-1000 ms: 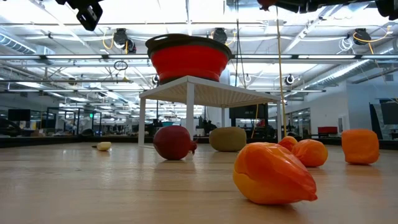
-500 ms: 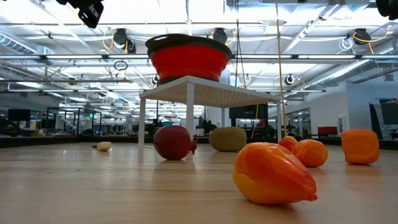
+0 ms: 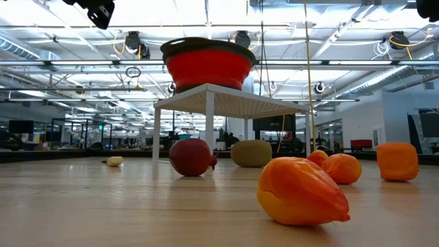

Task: Pick & Place Fruit
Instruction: Put the pomegranate into the red strainer bowl on the shelf

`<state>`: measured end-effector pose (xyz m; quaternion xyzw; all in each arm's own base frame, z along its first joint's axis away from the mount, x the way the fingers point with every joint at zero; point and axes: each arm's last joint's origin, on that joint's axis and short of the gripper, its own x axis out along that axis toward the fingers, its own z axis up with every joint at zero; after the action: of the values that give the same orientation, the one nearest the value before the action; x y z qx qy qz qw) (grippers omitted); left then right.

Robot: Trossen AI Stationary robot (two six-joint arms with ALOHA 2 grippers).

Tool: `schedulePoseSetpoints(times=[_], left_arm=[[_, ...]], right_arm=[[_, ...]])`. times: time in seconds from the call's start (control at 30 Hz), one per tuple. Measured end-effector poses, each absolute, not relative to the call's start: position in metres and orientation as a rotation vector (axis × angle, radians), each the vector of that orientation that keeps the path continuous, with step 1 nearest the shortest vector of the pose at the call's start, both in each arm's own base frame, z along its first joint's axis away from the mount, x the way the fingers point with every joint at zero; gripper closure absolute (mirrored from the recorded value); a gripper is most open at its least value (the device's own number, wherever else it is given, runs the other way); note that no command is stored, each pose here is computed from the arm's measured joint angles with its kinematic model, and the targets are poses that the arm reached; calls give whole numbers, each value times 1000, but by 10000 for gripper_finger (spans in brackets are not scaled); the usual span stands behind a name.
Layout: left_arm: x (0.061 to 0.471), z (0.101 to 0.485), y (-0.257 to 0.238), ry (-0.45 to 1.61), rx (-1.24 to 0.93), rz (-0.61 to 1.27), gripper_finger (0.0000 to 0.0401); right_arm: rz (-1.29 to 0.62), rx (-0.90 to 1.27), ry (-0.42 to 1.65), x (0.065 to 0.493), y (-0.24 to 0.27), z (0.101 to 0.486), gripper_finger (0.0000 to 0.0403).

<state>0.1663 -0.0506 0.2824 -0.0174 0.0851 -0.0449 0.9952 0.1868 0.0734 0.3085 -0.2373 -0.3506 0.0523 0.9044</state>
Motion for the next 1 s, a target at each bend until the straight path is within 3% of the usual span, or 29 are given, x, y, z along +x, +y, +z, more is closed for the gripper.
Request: schedulePoseSetpoints(times=[0.27,0.7,1.0], left_arm=[[167,290,-51,92,-60,-93,375],[171,303,-49,-48,-127,17,375],[196,302,-56,-106,-174,74,375]], right_arm=[[84,-467,-703,188,72,308,222],[-192,-343,-264,203,64,280,222],[-285,-348,-79,206,62,264,222]])
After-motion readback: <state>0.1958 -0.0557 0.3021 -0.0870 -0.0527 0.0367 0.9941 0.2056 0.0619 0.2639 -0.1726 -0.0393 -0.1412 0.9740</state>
